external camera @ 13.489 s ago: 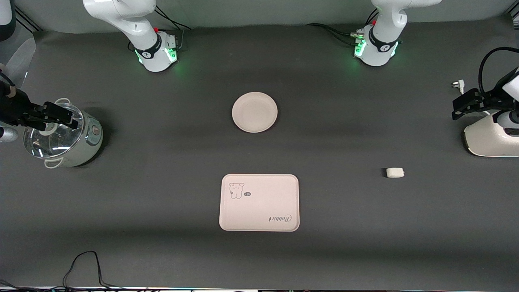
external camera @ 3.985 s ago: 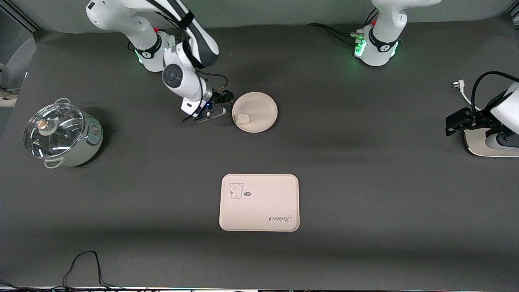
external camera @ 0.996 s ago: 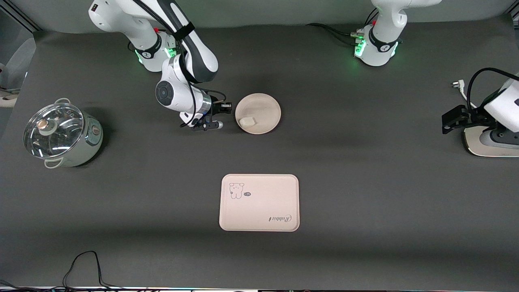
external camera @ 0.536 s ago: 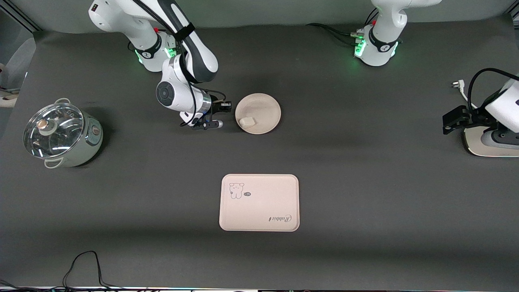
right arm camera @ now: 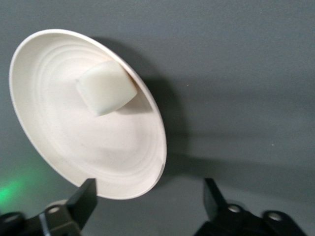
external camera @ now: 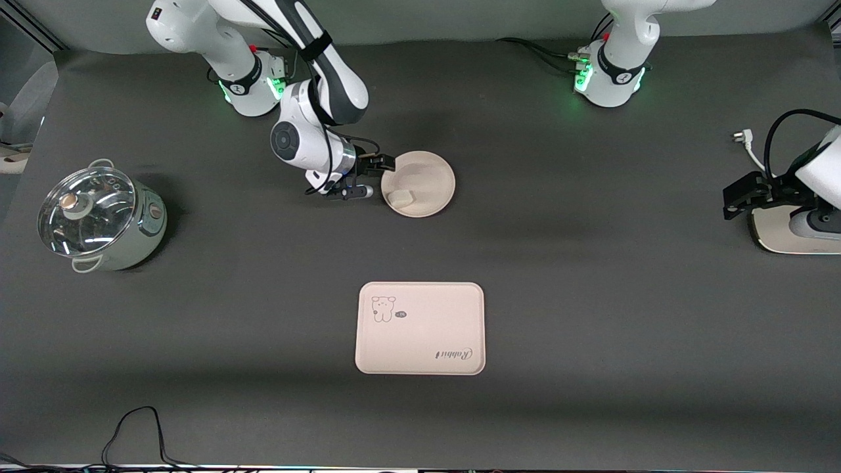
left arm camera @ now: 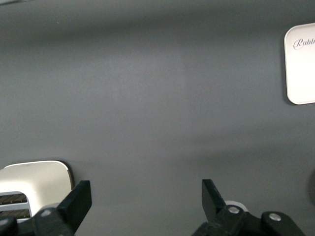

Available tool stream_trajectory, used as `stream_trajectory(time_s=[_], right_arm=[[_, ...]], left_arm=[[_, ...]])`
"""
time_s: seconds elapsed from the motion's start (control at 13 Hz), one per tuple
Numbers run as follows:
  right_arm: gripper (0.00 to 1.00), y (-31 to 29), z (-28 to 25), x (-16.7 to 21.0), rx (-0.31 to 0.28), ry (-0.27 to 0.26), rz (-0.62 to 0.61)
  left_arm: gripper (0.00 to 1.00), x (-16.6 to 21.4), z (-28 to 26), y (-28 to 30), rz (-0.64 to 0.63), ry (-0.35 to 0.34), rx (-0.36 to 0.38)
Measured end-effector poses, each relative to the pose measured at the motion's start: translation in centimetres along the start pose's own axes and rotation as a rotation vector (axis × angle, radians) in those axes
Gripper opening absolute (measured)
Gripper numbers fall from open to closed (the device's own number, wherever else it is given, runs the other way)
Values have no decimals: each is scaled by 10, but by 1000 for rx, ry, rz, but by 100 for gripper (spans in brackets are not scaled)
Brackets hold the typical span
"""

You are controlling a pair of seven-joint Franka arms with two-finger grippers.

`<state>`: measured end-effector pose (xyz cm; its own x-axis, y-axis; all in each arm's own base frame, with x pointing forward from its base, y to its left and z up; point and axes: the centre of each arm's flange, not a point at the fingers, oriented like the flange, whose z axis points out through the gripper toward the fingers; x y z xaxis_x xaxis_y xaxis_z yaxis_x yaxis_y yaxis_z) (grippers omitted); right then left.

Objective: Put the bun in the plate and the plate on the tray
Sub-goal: 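Lift the plate holding the bun with the right gripper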

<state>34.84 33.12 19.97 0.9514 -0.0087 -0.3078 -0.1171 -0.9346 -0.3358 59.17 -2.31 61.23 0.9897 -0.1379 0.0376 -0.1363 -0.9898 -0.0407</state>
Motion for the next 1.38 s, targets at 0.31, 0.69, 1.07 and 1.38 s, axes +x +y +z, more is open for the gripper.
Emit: stream_trajectory(time_s=[0.31, 0.69, 1.07, 1.38], right_arm=[[99, 3, 23, -5, 18, 18, 28], [67, 9, 33, -4, 32, 21, 27], [11, 10, 33, -4, 33, 23, 29], [4, 15, 35, -2, 50, 29, 27]], left_arm=[[100, 1, -1, 0, 0, 8, 2], [100, 2, -1, 0, 0, 16, 3], [100, 4, -3, 4, 8, 35, 4], [100, 7, 6, 7, 15, 15, 2]])
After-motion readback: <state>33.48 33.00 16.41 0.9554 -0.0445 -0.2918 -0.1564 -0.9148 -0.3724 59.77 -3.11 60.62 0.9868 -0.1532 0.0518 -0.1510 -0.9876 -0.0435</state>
